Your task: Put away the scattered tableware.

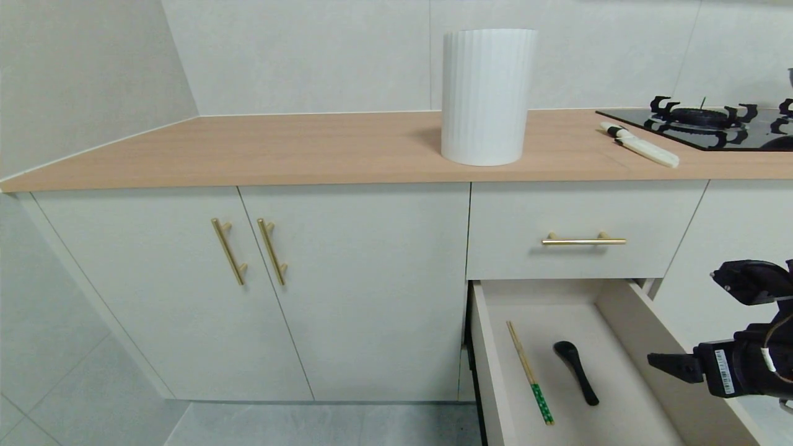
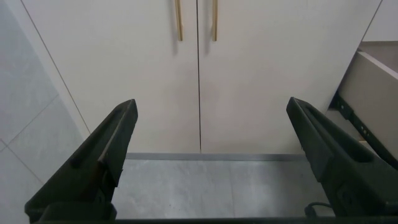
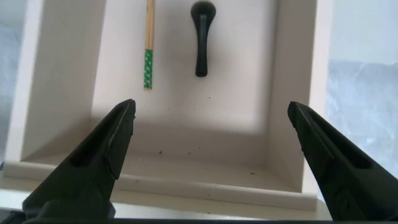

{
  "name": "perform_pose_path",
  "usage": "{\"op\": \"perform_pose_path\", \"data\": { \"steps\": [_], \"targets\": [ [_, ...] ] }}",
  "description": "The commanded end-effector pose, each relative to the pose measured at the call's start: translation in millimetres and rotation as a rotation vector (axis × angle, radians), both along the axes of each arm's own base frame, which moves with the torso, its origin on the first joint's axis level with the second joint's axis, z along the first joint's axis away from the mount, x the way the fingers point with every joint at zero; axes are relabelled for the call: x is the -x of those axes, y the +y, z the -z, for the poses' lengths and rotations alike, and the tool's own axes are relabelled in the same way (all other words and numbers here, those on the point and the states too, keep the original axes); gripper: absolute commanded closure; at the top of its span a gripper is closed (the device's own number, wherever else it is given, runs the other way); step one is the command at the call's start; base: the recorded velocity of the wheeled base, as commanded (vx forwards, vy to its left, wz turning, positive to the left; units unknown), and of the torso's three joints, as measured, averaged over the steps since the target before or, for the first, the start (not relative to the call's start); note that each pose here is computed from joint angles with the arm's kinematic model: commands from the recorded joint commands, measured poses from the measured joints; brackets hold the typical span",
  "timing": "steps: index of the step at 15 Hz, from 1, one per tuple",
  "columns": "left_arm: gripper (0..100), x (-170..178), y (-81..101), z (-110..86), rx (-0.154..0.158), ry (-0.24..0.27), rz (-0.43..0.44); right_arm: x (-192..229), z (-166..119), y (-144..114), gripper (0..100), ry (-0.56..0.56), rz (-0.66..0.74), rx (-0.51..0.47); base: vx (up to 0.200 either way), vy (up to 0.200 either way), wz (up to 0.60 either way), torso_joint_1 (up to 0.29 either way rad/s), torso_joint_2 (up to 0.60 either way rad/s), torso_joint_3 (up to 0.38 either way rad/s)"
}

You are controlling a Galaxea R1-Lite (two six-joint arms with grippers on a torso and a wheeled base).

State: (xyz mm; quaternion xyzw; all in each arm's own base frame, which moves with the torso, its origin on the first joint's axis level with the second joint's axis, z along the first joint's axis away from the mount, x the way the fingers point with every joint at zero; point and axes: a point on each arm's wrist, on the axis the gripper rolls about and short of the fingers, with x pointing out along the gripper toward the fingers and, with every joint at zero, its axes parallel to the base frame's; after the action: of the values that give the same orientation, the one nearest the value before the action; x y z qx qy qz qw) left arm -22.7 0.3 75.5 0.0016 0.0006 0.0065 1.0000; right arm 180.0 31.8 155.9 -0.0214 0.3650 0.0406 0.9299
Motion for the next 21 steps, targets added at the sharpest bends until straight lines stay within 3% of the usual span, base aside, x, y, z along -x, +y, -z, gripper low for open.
{"op": "perform_pose_path", "data": {
  "steps": [1, 9, 21],
  "targets": [
    [0, 0, 0.0, 0.0, 0.0, 0.0, -0.001, 3, -3, 0, 0, -0.018, -0.005, -0.003, 0.0, 0.0, 0.0, 0.0, 0.0, 0.0],
    [0, 0, 0.0, 0.0, 0.0, 0.0, 0.001, 7, 3, 5, 0, 0.034, -0.059, -0.01, -0.175, 0.0, 0.0, 0.003, 0.0, 0.003],
    [0, 0, 0.0, 0.0, 0.0, 0.0, -0.001, 24, 46, 47, 0, 0.233, -0.313, 0.06, 0.0, 0.0, 0.0, 0.0, 0.0, 0.0]
  ]
}}
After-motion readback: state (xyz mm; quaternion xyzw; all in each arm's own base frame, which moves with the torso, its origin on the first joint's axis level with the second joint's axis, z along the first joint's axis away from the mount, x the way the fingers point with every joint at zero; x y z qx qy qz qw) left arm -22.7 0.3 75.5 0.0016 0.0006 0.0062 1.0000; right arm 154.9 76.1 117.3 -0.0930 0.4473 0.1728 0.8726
